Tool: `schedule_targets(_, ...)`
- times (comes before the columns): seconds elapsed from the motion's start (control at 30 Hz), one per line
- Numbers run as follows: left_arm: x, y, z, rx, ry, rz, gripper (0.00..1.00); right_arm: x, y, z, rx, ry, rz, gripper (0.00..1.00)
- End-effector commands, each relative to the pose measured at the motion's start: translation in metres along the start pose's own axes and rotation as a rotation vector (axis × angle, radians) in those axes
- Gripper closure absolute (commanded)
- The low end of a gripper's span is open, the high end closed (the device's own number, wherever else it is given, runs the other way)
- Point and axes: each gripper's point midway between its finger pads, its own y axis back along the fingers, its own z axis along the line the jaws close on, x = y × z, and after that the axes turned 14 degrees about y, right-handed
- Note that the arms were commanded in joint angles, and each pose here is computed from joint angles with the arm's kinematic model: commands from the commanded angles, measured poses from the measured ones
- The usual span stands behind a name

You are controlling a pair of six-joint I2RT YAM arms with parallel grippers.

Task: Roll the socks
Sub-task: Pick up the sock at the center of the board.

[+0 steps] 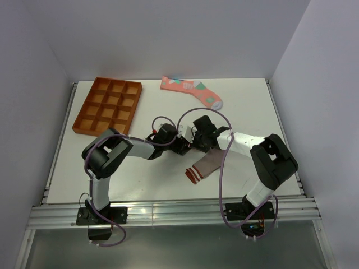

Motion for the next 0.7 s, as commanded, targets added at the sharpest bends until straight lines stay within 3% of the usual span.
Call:
schedule_targets(0.0, -0.023, -0.001, 0.063, -0.183, -0.010, -0.085, 0.47, -0.092, 0.036, -0.068, 0.219, 0.008, -0.302, 1.00)
schedule_targets(0.67, -0.024, -0.002, 0.063, -0.168, -0.026, -0.066, 0.46, -0.104, 0.039, -0.076, 0.195, -0.029, -0.313, 1.00)
